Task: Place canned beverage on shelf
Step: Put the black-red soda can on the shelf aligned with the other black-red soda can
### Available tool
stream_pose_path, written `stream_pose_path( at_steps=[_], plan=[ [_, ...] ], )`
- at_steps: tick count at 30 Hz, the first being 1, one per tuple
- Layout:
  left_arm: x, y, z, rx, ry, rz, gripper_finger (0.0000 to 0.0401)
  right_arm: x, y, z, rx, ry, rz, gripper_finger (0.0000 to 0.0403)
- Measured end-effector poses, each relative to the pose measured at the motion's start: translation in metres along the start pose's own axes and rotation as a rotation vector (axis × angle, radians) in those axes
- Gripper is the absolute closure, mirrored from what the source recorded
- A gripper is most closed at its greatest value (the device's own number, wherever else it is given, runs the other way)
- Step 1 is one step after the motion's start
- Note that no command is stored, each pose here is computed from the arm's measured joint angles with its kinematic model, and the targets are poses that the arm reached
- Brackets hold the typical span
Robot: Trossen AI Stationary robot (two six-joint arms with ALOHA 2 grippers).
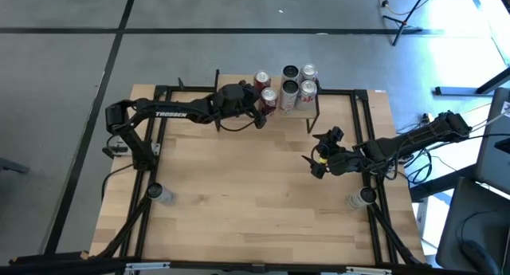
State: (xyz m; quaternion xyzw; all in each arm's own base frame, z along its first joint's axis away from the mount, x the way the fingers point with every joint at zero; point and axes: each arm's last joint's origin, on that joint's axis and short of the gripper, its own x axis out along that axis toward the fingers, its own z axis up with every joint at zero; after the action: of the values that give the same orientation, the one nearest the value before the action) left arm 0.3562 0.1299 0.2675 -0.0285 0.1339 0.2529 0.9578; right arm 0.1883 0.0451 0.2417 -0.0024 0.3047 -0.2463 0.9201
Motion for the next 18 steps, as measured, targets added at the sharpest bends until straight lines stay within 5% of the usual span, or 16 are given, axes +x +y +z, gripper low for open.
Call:
stream_pose_path(
  at_steps=[18],
  plan=[
    [0.0001, 0.0026, -0.0006, 0.022, 0.006, 0.054, 0.0087, 0.0, 0.0, 0.0, 0.0, -0.001, -0.001, 0.0013]
  ],
)
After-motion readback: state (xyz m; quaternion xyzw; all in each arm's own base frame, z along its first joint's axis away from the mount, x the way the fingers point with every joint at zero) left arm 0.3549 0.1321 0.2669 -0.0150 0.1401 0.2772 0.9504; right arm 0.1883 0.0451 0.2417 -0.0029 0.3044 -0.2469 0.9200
